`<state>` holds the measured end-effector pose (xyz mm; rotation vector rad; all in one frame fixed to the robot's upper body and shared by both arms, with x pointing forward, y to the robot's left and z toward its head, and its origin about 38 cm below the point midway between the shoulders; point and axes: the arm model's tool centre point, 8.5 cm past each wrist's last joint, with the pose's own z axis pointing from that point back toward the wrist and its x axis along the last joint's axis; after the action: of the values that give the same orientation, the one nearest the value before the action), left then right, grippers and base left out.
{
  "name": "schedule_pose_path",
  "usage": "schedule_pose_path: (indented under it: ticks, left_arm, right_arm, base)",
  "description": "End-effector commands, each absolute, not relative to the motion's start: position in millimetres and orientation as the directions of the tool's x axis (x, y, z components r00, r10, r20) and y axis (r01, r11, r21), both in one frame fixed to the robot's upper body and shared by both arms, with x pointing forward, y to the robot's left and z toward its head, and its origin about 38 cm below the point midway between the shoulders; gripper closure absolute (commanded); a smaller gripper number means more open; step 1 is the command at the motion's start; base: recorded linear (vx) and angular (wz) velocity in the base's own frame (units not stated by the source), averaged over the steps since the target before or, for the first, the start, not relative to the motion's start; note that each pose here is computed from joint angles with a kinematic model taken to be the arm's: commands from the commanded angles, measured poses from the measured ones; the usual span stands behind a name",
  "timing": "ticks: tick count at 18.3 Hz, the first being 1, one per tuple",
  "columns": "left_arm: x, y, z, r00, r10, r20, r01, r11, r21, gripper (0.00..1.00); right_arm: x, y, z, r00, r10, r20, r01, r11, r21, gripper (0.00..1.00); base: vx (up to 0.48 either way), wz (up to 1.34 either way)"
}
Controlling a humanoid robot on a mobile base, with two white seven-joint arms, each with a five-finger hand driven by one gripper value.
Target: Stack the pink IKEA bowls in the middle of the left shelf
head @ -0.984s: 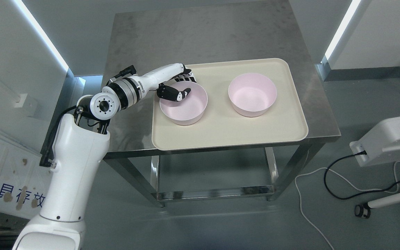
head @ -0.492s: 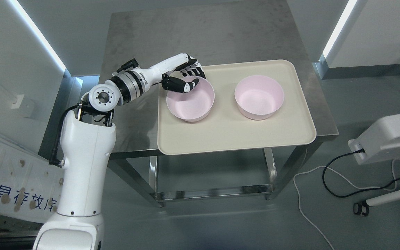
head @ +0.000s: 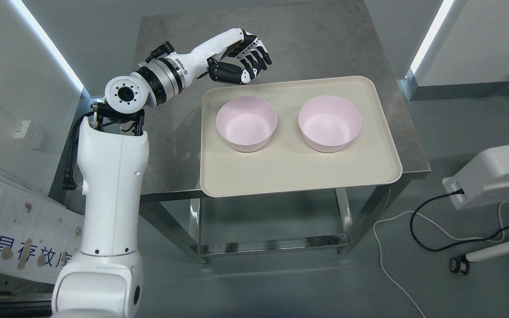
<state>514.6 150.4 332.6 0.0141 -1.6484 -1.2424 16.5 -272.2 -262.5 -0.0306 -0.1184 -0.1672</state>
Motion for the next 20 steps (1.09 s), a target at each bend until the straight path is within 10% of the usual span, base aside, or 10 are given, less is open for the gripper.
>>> schedule_pose_path:
  ticks: [1, 4, 20]
  left_arm:
    - [509.3, 150.6, 331.5, -0.478, -0.508, 0.717, 0.522, 0.492, 0.697, 0.7]
    - [489.7, 170.1, 315.2, -0.475, -0.496, 0.727, 0.491, 0.536, 0.687, 0.31]
    - [485.0, 190.5, 265.7, -0.321, -0.67, 0.669, 0.514, 0.47, 0.717, 0.33]
  right_arm:
    - [16.5, -283.6, -261.3, 0.979, -0.161, 0.124, 0.167, 0.985, -0.04, 0.0]
    - [16.5, -283.6, -261.3, 0.979, -0.161, 0.124, 0.167, 0.985, -0.04, 0.0]
    - [16.5, -283.5, -261.3, 0.979, -0.161, 0.124, 0.166, 0.985, -0.038, 0.0]
  base:
    - [0.0, 0.0]
    - [0.0, 0.0]
    - [0.0, 0.0]
